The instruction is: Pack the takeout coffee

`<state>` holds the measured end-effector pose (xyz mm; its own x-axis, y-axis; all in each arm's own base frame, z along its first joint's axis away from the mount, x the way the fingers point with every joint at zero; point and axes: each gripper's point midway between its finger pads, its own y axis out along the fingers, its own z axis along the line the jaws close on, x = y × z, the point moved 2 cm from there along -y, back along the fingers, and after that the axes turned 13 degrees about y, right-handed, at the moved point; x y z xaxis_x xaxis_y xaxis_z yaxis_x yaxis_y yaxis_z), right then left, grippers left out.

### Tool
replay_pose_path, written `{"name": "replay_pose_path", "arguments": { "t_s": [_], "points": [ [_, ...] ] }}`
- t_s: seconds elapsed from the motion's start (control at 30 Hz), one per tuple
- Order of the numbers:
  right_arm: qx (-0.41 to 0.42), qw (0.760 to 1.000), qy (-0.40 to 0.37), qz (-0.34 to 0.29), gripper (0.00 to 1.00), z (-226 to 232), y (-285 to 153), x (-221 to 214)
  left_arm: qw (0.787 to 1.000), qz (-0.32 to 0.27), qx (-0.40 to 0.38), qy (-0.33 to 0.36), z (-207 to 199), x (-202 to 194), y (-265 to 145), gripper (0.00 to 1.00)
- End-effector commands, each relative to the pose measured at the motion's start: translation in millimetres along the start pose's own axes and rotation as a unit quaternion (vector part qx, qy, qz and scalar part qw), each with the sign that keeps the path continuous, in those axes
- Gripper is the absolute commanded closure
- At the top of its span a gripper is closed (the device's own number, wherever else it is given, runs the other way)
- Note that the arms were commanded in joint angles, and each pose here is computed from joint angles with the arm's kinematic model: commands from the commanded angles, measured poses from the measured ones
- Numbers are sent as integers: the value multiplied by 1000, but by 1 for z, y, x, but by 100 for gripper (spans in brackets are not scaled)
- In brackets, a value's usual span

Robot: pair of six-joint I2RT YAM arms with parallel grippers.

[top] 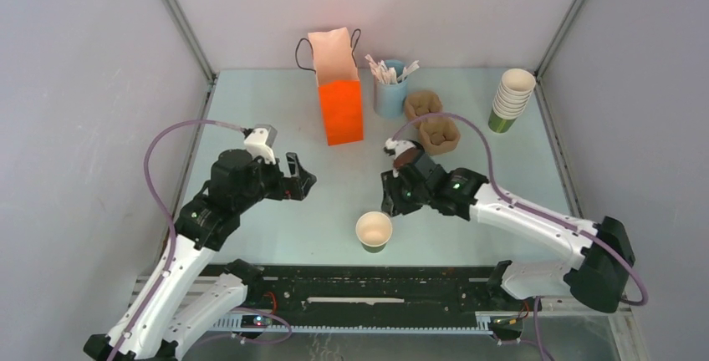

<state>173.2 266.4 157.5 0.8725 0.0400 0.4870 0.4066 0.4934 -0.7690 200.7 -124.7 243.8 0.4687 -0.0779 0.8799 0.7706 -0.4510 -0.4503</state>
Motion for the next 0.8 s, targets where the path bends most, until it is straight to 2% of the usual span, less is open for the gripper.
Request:
{"name": "replay_pose_path", "arguments": {
  "t_s": [0.0, 0.17, 0.27, 0.33, 0.43, 0.77],
  "points": [
    [22, 995, 32, -93, 50, -13, -35, 53, 1000, -10, 4, 6, -1, 11, -4, 0],
    [7, 992, 50, -115, 50, -43, -20, 107, 1000, -7, -4, 5, -6, 12, -3, 0],
    [-67, 992, 32, -104, 51, -66, 8, 137, 1000, -7, -9, 4, -9, 12, -3, 0],
    [-110, 991, 23, -75, 51, -82, 37, 148, 1000, -7, -14, 2, -13, 10, -5, 0],
    [-143, 988, 7, -52, 56, -88, 61, 170, 1000, -3, -16, -3, -14, 2, -6, 0],
    [-170, 985, -15, 0, 65, -100, 114, 176, 1000, 13, -13, 1, -14, -6, 1, 0]
  ]
}}
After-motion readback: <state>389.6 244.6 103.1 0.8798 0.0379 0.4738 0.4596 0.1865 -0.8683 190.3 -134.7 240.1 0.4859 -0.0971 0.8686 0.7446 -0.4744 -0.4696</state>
